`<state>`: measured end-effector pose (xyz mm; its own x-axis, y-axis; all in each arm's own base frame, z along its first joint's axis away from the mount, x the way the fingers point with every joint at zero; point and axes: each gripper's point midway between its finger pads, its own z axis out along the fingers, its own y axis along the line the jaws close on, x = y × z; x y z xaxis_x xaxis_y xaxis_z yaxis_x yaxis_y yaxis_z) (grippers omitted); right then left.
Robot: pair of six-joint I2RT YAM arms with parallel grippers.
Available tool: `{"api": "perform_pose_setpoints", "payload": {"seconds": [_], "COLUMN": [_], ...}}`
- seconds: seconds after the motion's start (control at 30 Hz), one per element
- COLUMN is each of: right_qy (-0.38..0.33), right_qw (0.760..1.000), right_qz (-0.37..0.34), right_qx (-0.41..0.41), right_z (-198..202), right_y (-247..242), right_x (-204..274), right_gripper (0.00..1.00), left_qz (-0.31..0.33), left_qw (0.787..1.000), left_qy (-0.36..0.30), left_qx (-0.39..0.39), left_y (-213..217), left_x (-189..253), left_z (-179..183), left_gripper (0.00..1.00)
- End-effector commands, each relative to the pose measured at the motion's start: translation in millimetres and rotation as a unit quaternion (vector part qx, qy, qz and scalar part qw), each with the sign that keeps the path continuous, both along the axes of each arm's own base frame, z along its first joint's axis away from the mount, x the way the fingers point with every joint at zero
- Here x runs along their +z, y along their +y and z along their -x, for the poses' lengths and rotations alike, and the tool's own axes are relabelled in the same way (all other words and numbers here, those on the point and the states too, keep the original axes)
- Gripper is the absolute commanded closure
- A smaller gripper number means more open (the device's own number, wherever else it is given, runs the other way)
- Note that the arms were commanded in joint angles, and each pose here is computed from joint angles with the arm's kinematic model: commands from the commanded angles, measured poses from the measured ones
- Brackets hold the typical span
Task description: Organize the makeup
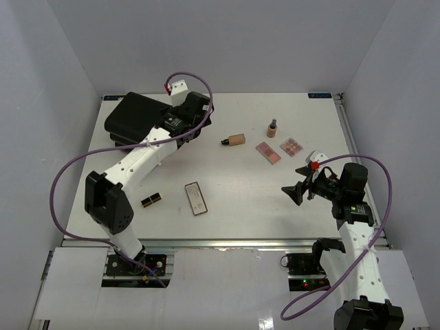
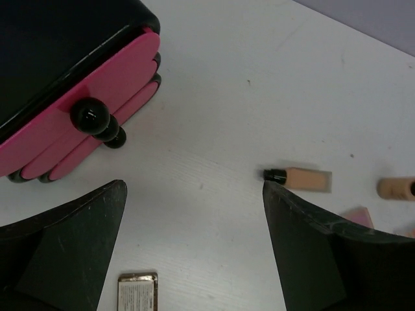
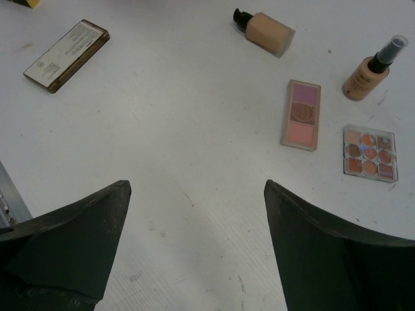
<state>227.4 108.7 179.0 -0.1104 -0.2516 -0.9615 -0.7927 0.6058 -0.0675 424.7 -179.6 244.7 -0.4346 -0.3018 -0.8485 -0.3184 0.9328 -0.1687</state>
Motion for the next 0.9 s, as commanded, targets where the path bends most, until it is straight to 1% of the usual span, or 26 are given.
{"api": "perform_pose_setpoints", "payload": {"seconds": [0.0, 0.07, 0.17, 0.37, 0.53, 0.6, 0.63, 0.87], "right_qy": [-0.027, -0.029, -0.03, -0.031, -0.031, -0.03, -0.03, -0.032], "right_qw": [1.0, 1.0, 0.999, 0.999, 0.999, 0.999, 0.999, 0.999], "right_qz": [0.009, 0.011, 0.012, 0.013, 0.014, 0.014, 0.015, 0.016], "right_qx": [-0.003, -0.006, -0.009, -0.012, -0.015, -0.017, -0.017, -0.021], "right_z": [-5, -5, -6, -7, -8, -8, -8, -9], "right_y": [-2, -3, -4, -5, -5, -6, -6, -7], "right_x": [10, 10, 10, 10, 10, 10, 10, 10], "right_gripper": [0.1, 0.1, 0.1, 0.1, 0.1, 0.1, 0.1, 0.1], "left_qz": [-0.062, -0.067, -0.071, -0.073, -0.072, -0.073, -0.072, -0.067], "left_qw": [0.995, 0.993, 0.99, 0.987, 0.986, 0.985, 0.985, 0.985], "left_qy": [-0.005, 0.005, 0.022, 0.041, 0.05, 0.052, 0.052, 0.046], "left_qx": [0.079, 0.099, 0.121, 0.14, 0.145, 0.147, 0.148, 0.154], "left_y": [38, 50, 66, 79, 84, 85, 86, 89], "left_x": [5, -8, -23, -44, -53, -55, -55, -51], "left_z": [-9, -17, -24, -37, -49, -52, -53, -54], "left_gripper": [0.06, 0.09, 0.1, 0.14, 0.16, 0.19, 0.24, 0.43]}}
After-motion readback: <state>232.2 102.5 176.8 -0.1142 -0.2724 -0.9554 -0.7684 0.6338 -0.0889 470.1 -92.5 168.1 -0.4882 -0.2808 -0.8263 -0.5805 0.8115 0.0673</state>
